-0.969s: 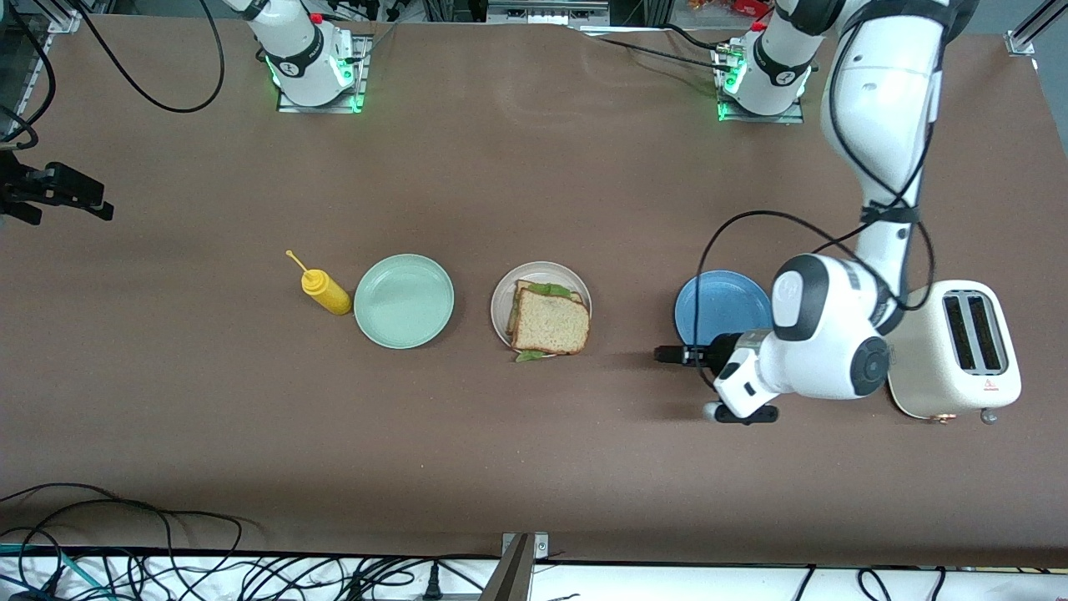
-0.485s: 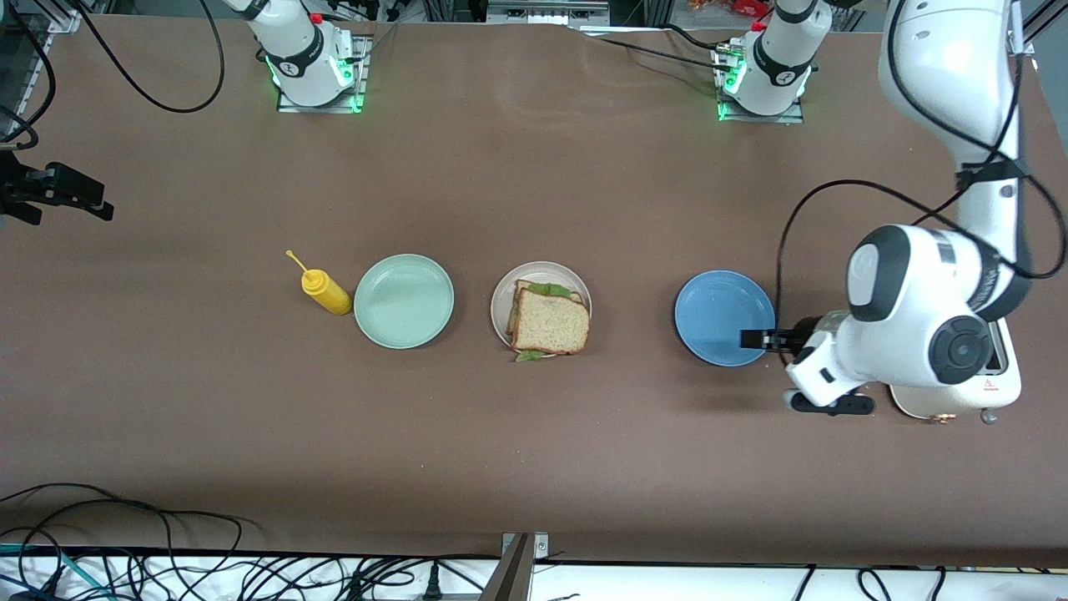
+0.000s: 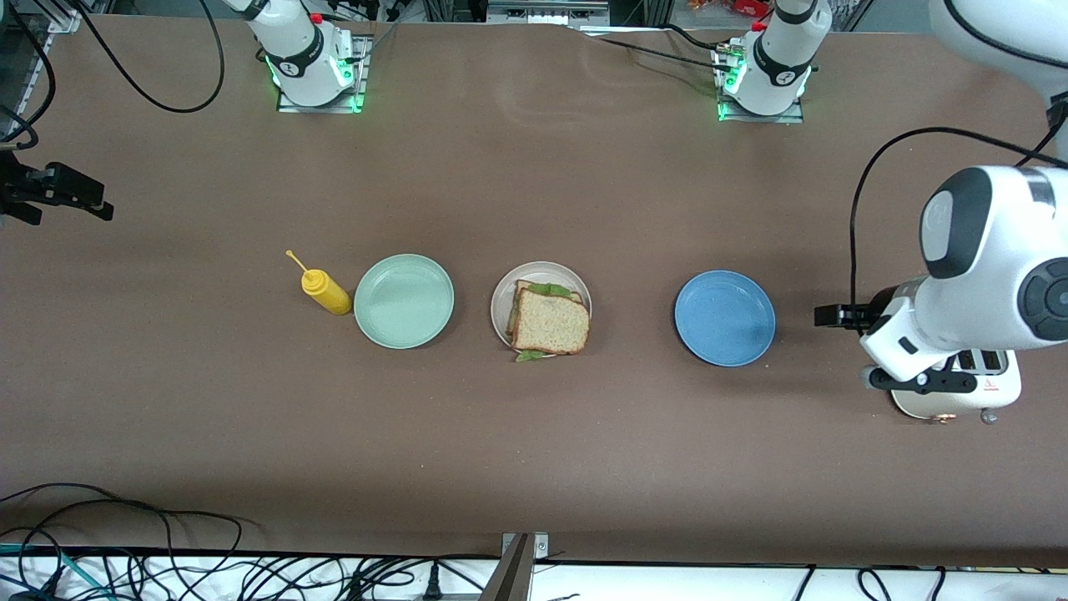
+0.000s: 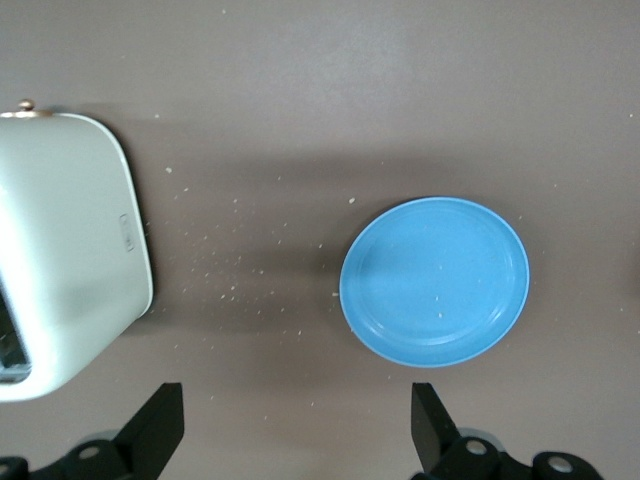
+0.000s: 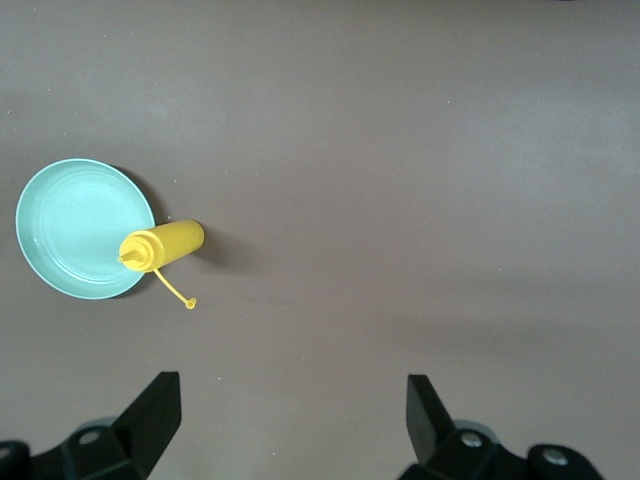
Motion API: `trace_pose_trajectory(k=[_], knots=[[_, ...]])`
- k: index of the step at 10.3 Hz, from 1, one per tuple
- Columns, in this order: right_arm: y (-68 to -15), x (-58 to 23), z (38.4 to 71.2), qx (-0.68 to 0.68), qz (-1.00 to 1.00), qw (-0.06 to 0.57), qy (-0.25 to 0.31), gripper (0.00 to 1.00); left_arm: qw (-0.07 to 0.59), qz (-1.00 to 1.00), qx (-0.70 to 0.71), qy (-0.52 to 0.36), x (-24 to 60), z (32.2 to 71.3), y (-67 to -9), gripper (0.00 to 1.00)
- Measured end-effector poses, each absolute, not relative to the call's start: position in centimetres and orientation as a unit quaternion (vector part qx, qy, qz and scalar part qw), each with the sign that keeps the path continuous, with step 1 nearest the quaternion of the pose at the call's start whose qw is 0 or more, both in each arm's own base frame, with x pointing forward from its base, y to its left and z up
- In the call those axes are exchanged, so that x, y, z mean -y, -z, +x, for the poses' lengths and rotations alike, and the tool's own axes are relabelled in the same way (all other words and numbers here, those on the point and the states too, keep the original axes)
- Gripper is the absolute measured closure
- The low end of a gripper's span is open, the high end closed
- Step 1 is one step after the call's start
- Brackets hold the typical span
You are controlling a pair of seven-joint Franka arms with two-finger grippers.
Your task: Make sandwich on beige plate with both arms
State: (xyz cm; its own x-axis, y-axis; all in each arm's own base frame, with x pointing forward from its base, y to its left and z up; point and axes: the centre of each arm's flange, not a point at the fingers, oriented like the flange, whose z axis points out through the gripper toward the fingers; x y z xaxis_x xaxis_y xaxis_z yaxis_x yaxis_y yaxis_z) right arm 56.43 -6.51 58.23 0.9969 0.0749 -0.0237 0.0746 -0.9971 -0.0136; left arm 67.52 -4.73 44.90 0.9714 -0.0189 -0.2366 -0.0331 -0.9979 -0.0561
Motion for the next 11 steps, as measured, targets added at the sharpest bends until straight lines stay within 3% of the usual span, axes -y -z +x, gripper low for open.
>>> trace_pose_trajectory(k=[11], knots=[[-58.3,6.2,56.5,0.04,-0.999,0.008,-0.011,0.0,0.021,-0.994,0.022,-0.105,-0.5,61.8,-55.6,0.0]])
